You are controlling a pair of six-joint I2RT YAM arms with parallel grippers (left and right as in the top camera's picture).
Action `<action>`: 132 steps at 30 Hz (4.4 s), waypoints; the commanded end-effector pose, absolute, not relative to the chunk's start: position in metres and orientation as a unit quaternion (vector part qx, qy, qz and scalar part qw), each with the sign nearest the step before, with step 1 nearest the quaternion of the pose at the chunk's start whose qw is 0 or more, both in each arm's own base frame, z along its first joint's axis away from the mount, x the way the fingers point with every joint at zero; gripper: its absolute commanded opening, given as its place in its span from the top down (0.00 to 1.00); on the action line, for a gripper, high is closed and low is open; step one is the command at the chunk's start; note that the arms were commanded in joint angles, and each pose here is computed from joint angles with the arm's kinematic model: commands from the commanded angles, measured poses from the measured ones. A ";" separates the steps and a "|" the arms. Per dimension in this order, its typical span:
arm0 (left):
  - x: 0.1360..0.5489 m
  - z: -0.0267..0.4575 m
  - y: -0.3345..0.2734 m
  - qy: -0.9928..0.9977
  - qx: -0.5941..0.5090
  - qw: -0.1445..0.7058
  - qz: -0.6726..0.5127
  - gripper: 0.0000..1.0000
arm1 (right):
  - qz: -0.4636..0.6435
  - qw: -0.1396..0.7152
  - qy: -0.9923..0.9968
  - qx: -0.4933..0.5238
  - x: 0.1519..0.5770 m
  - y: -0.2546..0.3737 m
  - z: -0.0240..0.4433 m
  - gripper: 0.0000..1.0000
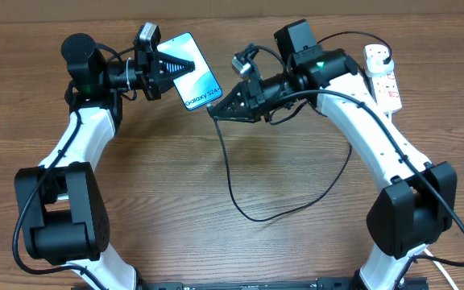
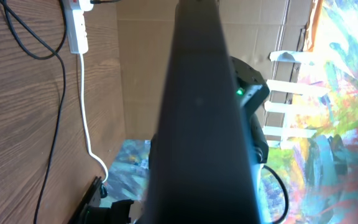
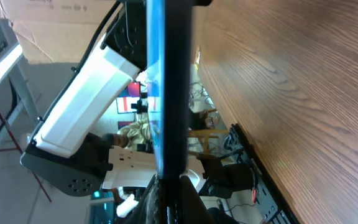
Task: Plug charger to phone and switch on socket
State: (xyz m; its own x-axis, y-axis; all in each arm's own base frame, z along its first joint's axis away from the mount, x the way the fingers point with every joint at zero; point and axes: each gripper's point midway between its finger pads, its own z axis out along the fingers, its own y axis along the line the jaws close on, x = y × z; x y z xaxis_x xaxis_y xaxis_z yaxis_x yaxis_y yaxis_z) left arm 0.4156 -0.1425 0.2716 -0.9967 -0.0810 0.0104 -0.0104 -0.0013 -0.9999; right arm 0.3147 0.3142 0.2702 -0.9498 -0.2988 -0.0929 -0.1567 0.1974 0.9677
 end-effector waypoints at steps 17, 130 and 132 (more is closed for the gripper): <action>0.413 0.275 -0.145 0.707 -0.013 0.027 -0.706 0.96 | -0.622 0.025 -0.762 0.176 0.308 0.315 0.302 0.96; 0.409 0.275 -0.154 0.707 0.016 0.041 -0.706 0.96 | -0.610 -0.026 -0.772 0.175 0.331 0.322 0.305 0.96; 0.409 0.275 -0.154 0.707 0.016 0.041 -0.706 0.96 | -0.595 -0.033 -0.787 0.157 0.337 0.322 0.299 0.96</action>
